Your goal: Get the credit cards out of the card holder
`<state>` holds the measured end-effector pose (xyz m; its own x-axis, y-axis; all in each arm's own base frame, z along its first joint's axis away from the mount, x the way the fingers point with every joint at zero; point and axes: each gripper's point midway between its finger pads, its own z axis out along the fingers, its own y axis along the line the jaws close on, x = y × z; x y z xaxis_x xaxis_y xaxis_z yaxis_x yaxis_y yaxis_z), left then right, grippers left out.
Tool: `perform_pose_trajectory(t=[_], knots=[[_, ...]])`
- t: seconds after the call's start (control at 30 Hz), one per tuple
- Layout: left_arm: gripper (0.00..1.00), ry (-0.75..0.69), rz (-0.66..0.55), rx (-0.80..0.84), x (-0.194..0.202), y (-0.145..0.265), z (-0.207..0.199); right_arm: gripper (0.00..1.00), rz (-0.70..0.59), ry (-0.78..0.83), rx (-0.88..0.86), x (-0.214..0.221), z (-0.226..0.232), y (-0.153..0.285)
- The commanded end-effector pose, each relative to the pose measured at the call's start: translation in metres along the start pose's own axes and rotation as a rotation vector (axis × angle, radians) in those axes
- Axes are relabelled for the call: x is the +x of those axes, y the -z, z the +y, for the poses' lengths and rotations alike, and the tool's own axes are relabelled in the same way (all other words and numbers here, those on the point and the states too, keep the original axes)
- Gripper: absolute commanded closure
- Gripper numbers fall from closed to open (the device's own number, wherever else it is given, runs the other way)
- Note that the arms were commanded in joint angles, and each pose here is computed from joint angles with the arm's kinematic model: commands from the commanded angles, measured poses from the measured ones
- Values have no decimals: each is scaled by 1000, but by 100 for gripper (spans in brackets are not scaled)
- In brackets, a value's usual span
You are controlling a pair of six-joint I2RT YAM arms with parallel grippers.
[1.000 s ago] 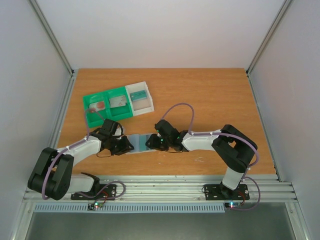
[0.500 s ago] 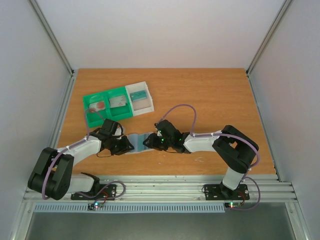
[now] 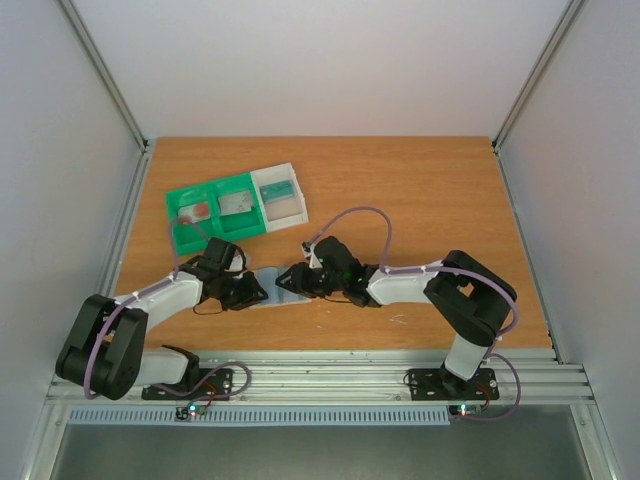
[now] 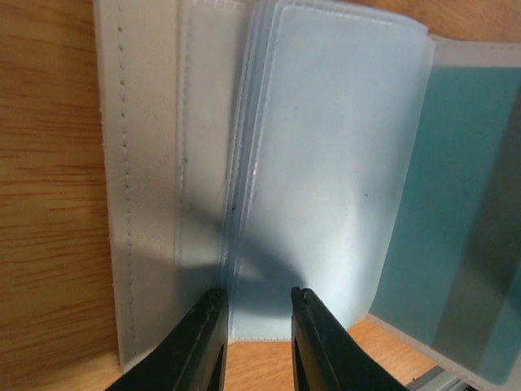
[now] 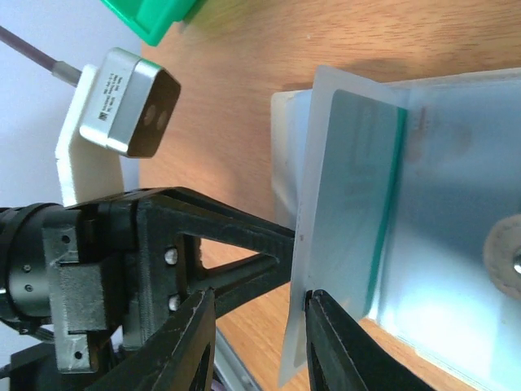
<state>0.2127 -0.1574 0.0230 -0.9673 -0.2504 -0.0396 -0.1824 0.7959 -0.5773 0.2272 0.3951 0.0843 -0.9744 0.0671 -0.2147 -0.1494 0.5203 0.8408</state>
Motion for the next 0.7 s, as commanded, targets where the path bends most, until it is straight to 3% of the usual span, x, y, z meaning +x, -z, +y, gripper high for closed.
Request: perform_pose_trajectory(t=[0.0, 0.5, 0.67], knots=[[76, 4, -6, -13, 1, 0, 4, 67, 9, 4, -68, -2, 16, -7], [70, 0, -214, -103, -22, 59, -8, 61, 84, -13, -176, 1, 33, -26], [69, -25, -229, -44, -23, 64, -20, 62, 66, 4, -111, 1, 21, -22]])
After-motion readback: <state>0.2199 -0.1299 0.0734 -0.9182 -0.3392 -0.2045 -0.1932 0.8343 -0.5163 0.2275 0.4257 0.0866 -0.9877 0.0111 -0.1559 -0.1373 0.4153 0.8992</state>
